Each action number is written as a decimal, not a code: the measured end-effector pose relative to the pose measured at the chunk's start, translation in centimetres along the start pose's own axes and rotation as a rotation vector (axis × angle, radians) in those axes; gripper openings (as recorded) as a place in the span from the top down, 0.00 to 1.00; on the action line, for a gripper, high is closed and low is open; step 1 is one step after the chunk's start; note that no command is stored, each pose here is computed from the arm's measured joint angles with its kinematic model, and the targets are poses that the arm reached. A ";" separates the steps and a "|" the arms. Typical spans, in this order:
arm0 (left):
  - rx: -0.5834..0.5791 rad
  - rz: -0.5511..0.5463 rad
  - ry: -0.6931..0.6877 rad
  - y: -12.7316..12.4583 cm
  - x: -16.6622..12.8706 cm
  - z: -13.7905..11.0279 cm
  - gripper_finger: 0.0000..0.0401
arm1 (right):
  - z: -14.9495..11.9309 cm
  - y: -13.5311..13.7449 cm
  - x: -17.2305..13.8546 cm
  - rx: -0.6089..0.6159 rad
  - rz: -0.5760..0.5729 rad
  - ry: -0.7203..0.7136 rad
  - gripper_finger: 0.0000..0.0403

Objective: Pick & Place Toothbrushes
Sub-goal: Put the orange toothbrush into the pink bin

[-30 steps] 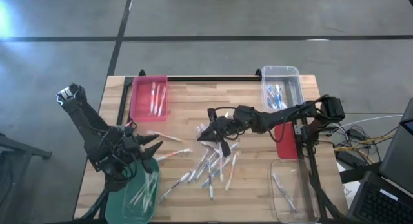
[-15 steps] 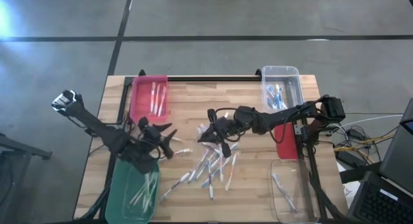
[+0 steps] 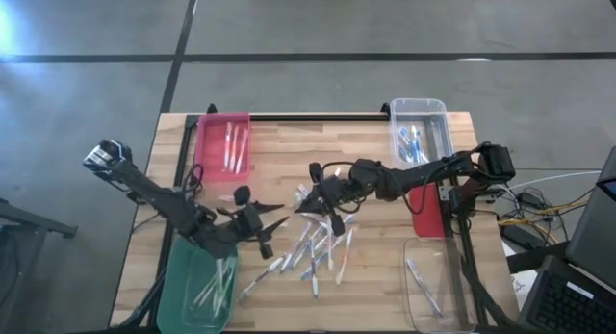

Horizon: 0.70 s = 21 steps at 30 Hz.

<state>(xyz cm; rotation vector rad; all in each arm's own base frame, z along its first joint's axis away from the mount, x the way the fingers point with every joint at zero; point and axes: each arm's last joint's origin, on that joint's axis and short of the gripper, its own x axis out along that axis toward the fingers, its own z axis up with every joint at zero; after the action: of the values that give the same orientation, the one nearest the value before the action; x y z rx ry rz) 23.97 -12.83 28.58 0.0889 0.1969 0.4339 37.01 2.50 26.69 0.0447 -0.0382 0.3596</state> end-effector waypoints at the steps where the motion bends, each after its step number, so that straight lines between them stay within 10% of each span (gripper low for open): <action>1: -0.005 0.001 -0.003 0.0 0.2 0.0 0.62 | 0.0 0.0 0.0 -0.001 0.001 -0.003 0.97; 21: -0.054 -0.166 -0.005 1.5 3.2 0.7 0.62 | 0.1 0.0 0.0 -0.039 0.001 -0.008 0.97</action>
<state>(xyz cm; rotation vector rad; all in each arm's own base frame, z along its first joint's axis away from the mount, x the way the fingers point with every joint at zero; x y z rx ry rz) 26.33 -10.13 28.91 0.0199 0.1863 0.2731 37.01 2.52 26.77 0.0073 -0.0535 0.3597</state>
